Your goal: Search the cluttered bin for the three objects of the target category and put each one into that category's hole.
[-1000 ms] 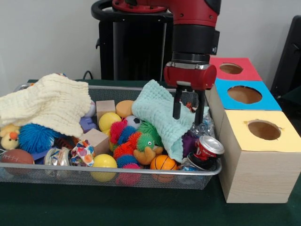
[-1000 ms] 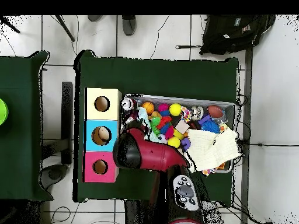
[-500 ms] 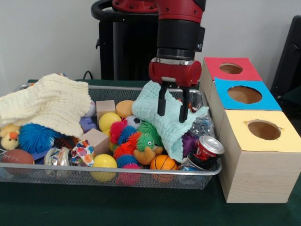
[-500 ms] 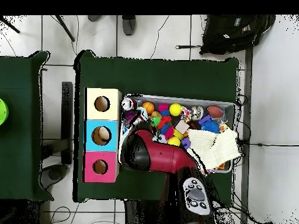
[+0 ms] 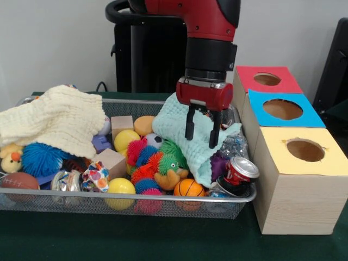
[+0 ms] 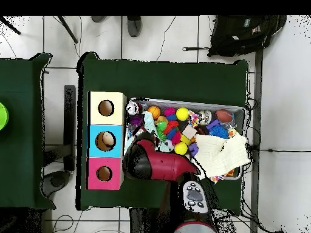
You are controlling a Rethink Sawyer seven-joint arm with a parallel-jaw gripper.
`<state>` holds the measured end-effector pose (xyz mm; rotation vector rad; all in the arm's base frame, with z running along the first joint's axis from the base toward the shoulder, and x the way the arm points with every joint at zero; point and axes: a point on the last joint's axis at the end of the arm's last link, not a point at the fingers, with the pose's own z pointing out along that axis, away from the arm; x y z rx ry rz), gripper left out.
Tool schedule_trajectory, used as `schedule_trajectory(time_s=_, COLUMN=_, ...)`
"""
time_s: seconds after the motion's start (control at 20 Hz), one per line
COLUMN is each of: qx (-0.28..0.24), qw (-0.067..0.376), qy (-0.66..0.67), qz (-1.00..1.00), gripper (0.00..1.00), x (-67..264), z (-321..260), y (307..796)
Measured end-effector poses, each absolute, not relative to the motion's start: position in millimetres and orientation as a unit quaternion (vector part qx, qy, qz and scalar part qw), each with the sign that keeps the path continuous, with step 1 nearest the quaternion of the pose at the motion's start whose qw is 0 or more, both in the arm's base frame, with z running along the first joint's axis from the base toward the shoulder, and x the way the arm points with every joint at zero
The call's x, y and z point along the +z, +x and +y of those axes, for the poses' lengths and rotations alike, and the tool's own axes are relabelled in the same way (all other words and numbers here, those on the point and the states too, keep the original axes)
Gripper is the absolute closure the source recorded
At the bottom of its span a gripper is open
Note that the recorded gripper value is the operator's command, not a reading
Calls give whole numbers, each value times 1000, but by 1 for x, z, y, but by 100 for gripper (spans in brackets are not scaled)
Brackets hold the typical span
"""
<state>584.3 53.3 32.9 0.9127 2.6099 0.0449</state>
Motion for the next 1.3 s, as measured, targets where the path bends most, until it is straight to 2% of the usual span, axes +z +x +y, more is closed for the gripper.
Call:
schedule_trajectory(time_s=0.3, qx=12, qw=168, qy=312, qz=935, gripper=0, x=9, z=70, y=569)
schedule_trajectory(time_s=0.85, qx=14, qw=186, qy=311, qz=932, gripper=0, x=-9, z=65, y=569)
schedule_trajectory(time_s=0.9, qx=13, qw=183, qy=310, qz=933, gripper=100, x=-13, z=64, y=567)
schedule_trajectory(time_s=1.3, qx=11, qw=183, qy=309, qz=933, gripper=100, x=-16, z=57, y=565)
